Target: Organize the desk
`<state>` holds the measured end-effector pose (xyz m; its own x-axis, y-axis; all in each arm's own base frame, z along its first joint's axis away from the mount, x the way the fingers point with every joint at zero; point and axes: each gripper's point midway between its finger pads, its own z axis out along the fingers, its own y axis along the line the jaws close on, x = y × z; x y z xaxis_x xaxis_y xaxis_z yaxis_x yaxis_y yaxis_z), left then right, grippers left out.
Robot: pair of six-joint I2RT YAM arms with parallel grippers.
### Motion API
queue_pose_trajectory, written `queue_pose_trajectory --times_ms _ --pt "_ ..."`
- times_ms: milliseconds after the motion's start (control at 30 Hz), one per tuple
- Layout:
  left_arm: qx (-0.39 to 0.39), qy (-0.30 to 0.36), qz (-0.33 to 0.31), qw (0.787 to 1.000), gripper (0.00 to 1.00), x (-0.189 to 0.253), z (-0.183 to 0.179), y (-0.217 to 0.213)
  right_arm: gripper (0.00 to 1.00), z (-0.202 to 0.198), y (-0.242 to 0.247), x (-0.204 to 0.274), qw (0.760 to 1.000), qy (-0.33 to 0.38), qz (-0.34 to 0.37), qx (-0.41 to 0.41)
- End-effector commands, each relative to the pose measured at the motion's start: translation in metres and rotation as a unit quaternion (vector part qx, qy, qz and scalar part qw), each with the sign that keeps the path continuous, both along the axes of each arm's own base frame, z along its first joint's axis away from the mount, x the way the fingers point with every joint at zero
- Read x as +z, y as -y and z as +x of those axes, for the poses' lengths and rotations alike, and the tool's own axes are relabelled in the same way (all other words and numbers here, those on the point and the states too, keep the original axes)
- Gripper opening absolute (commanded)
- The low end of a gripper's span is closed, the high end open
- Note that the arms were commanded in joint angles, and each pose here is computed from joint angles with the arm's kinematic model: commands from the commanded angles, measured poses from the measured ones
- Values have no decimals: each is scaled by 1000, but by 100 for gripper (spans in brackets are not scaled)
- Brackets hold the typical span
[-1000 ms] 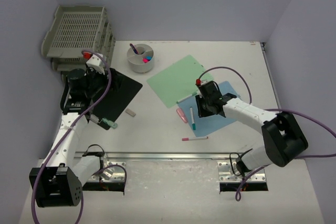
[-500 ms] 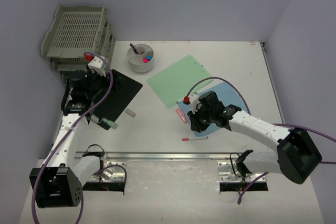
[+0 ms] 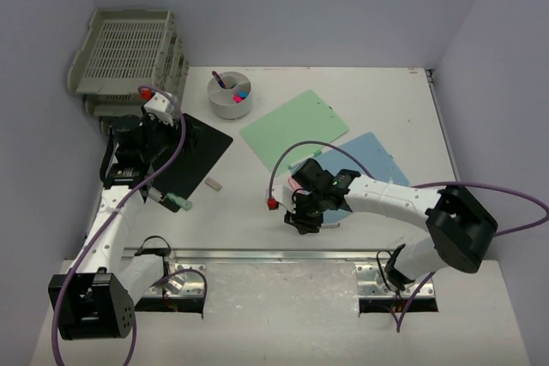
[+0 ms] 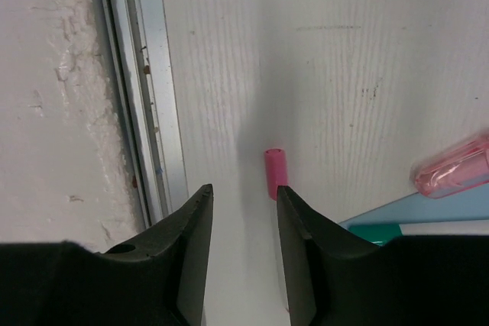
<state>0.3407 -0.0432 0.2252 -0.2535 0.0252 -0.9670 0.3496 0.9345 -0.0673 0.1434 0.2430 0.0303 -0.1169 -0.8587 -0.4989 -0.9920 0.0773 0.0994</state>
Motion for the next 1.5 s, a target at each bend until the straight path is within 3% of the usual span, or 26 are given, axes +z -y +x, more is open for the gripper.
queue_pose_trajectory --times_ms 0,500,733,833,967,1100,1267,1400,1467 --pt "-5 34 9 999 75 18 0 -2 40 20 -10 5 998 39 -7 39" --pt "-5 35 16 999 76 16 1 -3 39 14 7 -41 989 46 -88 110" --pt "-6 33 14 999 77 16 2 -3 22 20 14 -59 985 63 -111 119" --pt "-6 35 15 999 77 17 2 -3 1 24 13 -60 984 71 -111 124" --pt "-6 34 16 999 77 17 4 -3 0 28 2 -47 986 70 -97 116" --pt "-7 33 16 999 77 17 4 -3 0 45 -37 -5 995 72 -22 70" --pt "-9 29 11 999 77 16 5 -2 0 111 -91 84 982 112 143 -48" --pt "-10 13 6 1000 79 10 3 -1 0 186 -102 159 930 170 282 -162" --pt "-10 7 4 1000 80 7 3 0 0 236 -99 208 880 205 361 -229"
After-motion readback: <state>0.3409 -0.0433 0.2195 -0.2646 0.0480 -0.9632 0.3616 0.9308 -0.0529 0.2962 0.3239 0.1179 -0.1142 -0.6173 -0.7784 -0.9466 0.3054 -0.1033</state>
